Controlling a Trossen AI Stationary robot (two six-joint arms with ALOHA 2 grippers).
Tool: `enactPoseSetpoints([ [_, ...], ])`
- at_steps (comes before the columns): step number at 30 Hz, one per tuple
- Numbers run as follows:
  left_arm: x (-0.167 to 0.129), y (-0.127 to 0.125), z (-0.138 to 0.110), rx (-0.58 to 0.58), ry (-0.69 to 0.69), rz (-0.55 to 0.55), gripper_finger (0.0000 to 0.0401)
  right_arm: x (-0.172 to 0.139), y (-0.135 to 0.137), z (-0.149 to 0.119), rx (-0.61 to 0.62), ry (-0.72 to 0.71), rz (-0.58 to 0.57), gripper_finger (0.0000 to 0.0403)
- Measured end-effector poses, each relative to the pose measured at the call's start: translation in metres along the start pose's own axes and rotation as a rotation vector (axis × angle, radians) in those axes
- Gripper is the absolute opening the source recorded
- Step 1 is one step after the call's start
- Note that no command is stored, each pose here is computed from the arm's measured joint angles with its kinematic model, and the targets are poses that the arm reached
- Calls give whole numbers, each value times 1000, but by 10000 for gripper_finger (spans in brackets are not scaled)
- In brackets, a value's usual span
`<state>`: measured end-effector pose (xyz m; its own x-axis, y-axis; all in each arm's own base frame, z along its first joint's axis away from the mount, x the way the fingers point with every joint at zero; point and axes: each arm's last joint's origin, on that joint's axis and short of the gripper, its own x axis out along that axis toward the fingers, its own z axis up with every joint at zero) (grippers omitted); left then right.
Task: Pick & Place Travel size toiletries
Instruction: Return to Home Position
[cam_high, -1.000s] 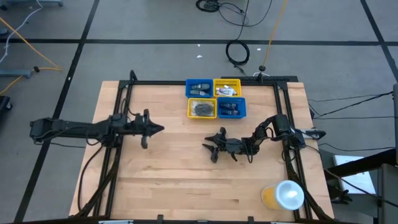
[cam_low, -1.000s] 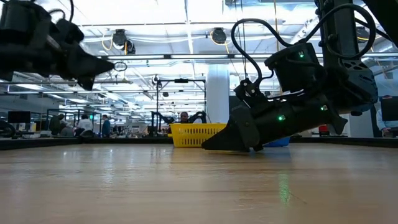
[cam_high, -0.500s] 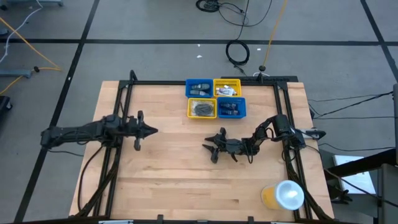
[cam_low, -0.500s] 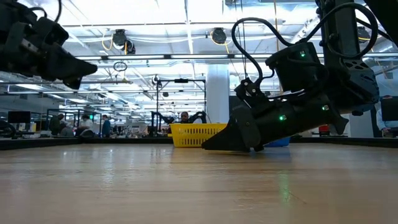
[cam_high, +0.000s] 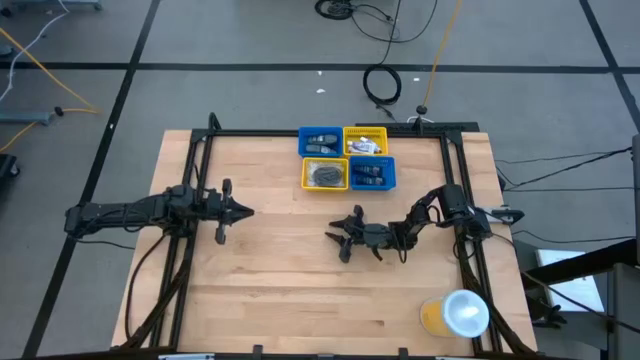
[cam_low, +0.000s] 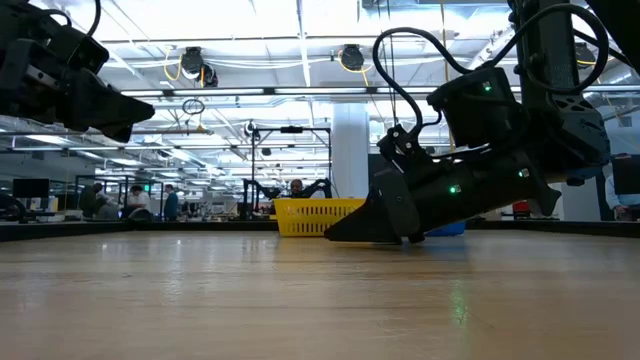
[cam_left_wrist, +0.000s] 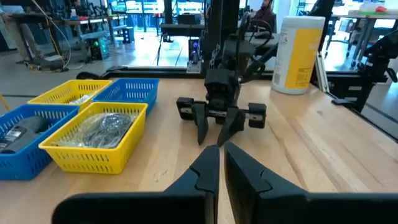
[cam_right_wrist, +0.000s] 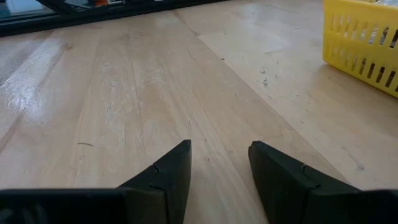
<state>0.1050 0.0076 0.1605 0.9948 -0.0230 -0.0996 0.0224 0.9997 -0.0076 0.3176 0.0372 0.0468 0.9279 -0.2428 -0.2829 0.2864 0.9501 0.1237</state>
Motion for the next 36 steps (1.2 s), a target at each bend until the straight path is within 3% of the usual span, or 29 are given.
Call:
enactPoseSetpoints([
  [6, 0, 0, 0, 0, -1, 0, 23, -22, -6, 19, -7, -8, 52, 133],
  [14, 0, 0, 0, -3, -2, 0, 2, -90, -40, 55, 108, 46, 152, 70],
  [20, 0, 0, 0, -3, -2, 0, 14, -144, -56, 70, 135, -71, 215, 35],
  [29, 0, 0, 0, -3, -4, 1, 26, -196, -68, 83, 115, -296, 264, 2],
  [36, 0, 0, 0, -2, -3, 1, 10, -210, -74, 79, -2, -274, 240, 1],
])
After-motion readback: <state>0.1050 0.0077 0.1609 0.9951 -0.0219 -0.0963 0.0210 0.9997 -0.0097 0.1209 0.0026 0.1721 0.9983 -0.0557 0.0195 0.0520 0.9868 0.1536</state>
